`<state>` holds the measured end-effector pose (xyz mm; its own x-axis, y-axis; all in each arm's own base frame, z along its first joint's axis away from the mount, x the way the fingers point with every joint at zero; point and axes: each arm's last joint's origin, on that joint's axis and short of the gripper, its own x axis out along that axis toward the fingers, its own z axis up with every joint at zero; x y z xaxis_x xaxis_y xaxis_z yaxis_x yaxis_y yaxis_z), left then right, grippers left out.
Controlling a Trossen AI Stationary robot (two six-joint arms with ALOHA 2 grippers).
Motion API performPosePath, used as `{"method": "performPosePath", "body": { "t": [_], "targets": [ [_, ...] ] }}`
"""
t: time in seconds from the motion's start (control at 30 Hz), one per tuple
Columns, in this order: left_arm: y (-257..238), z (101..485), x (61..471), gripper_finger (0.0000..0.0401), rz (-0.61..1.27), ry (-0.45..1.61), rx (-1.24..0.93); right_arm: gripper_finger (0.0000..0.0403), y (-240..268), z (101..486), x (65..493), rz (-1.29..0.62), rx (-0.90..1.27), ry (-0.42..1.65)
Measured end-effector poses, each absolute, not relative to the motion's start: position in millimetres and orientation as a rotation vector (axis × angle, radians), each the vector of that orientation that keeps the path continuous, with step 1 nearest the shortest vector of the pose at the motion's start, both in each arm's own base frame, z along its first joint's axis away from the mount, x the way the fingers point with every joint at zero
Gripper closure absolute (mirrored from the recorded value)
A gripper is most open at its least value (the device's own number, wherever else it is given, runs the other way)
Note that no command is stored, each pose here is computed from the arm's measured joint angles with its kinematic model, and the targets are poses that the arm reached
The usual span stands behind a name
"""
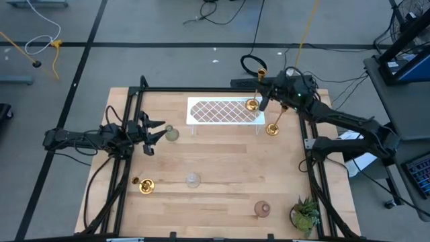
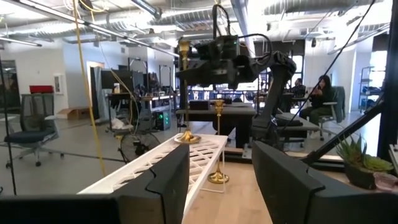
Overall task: Pick & Place candle stick holders
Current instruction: Put the middle right gold candle holder on the shelf
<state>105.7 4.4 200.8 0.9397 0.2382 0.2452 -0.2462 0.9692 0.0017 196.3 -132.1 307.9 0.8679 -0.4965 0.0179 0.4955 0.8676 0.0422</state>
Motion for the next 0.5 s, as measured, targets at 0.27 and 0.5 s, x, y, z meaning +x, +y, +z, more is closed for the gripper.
{"method": "performPosePath", "body": {
  "t": [0.27, 0.5],
  "targets": [
    [4.3, 200.8, 105.7, 0.0219, 0.247, -0.247, 0.030, 0.0395, -137.5, 307.7, 192.5, -0.548, 0.040, -0.025],
    [4.4, 200.8, 105.7, 0.0219, 0.247, -0.246, 0.032, 0.0395, -137.4, 307.5, 192.3, -0.549, 0.048, -0.023]
  ]
}}
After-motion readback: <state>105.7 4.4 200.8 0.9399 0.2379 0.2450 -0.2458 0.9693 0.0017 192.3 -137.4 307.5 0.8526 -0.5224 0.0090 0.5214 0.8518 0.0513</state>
